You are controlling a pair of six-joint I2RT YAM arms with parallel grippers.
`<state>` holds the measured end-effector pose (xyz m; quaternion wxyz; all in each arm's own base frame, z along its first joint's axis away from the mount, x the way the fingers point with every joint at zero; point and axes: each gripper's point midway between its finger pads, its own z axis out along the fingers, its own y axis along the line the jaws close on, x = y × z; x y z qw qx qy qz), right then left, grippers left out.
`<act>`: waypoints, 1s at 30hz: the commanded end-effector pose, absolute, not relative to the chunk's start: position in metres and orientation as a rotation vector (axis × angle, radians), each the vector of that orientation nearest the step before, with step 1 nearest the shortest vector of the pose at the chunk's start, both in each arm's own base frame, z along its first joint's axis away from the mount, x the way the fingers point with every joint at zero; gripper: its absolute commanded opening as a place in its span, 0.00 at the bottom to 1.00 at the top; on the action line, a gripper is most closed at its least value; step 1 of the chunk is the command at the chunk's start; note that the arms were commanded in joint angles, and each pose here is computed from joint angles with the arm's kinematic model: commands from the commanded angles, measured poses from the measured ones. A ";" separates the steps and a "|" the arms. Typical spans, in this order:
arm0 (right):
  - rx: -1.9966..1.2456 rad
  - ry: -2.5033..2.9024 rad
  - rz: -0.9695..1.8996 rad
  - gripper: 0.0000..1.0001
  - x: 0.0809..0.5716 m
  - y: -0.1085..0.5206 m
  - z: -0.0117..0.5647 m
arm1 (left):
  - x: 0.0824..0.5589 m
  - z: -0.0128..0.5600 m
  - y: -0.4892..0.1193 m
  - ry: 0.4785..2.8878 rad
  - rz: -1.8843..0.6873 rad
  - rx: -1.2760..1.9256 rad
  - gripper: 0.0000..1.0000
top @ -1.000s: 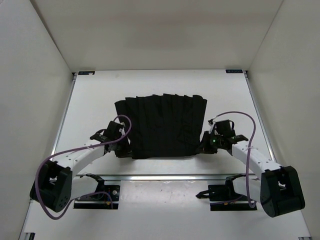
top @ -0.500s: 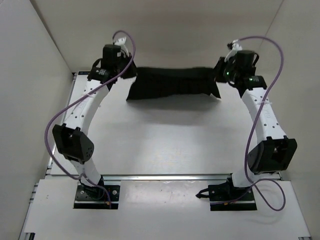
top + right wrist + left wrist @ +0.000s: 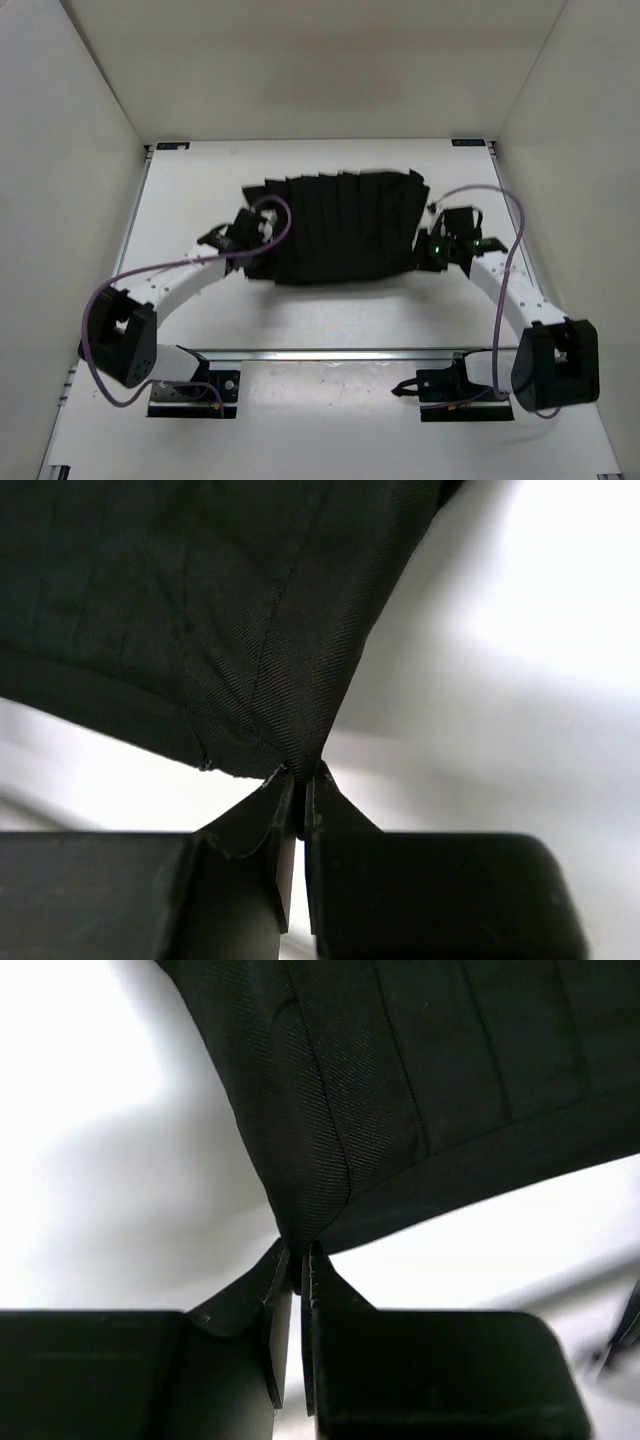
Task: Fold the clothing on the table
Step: Fold the skirt
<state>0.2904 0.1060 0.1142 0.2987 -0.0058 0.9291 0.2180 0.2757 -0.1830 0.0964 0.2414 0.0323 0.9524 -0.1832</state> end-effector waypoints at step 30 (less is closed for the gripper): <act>-0.224 2.008 0.574 0.00 0.380 0.139 0.285 | 0.378 0.264 -0.158 2.136 -0.422 0.016 0.00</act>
